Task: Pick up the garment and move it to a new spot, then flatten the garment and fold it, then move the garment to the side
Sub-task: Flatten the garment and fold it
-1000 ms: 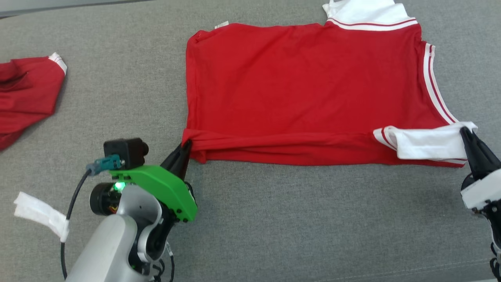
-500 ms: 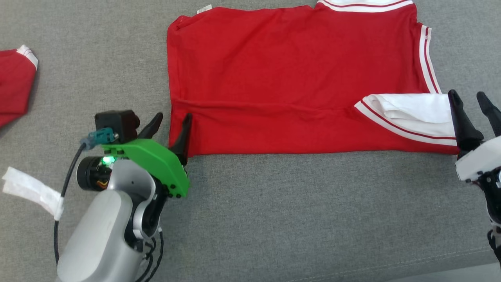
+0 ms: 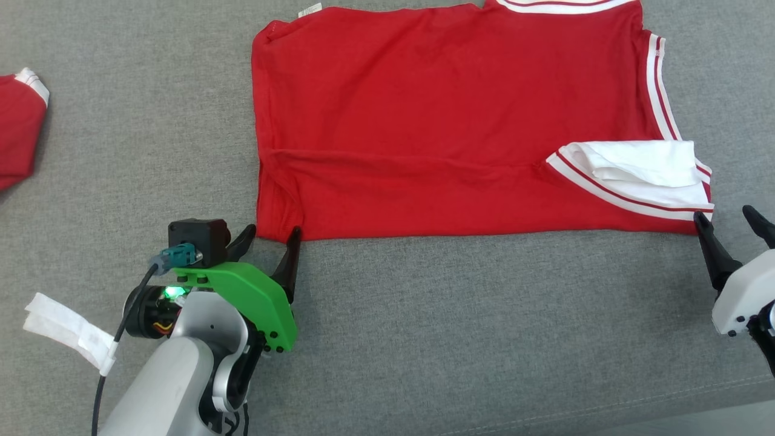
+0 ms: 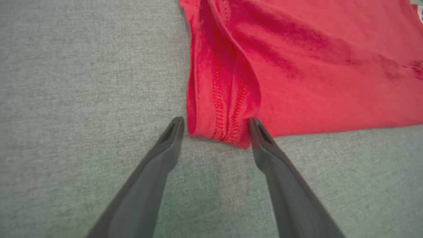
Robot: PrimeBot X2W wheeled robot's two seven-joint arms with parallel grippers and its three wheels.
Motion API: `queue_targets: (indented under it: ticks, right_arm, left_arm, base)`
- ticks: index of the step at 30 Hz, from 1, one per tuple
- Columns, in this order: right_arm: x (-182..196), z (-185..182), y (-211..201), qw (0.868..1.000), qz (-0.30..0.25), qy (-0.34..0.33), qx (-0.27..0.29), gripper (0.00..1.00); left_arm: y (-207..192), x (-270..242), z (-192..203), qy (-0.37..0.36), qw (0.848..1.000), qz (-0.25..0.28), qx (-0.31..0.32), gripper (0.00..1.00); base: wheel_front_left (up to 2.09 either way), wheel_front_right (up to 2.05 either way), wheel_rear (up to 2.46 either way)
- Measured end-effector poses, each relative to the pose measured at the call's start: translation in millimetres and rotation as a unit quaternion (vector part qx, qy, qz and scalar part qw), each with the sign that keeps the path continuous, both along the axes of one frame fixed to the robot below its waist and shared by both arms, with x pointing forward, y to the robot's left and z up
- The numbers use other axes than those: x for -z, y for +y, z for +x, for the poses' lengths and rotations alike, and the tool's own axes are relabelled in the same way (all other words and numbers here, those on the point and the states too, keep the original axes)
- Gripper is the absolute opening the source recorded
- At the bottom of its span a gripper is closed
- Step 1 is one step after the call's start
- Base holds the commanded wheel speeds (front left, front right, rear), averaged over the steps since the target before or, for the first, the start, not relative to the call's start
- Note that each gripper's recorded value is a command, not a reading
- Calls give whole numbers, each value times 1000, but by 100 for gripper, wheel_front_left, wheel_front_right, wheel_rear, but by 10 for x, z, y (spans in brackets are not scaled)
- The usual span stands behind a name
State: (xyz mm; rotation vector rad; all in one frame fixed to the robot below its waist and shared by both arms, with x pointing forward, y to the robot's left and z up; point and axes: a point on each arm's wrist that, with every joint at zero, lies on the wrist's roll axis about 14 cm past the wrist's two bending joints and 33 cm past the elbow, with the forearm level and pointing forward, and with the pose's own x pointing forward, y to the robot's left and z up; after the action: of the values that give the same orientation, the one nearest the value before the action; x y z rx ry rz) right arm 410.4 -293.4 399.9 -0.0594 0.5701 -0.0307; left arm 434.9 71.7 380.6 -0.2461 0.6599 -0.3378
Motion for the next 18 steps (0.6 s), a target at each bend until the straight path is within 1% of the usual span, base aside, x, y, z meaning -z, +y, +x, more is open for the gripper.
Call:
queue_targets:
  ticks: [7,8,9,10,12,13,14,18]
  right_arm:
    - [271,-44,122,998,13,61,-13,100]
    - [282,-45,135,998,16,63,-14,100]
    - [293,-46,142,998,21,66,-13,100]
    - [300,-48,146,997,25,68,-12,98]
    - [301,-49,150,997,30,68,-11,43]
    - [301,-50,154,997,34,68,-10,27]
    - [297,-51,155,997,42,66,-6,0]
    - [252,-63,124,996,57,64,1,0]
  left_arm:
    - [1,145,-1,15,1000,16,14,100]
    - [5,154,-3,16,1000,17,14,85]
    - [0,160,-7,17,1000,18,17,25]
    - [0,162,-9,17,1000,18,19,0]
    - [-6,159,-10,16,999,18,24,0]
    - [-5,162,-16,17,999,19,27,0]
    - [-18,158,-27,16,999,19,32,0]
    - [-10,90,-41,16,999,17,40,0]
  base:
    - [0,0,0]
    - [0,0,0]
    - [0,0,0]
    - [0,0,0]
    - [0,0,0]
    - [0,0,0]
    - [0,0,0]
    - [0,0,0]
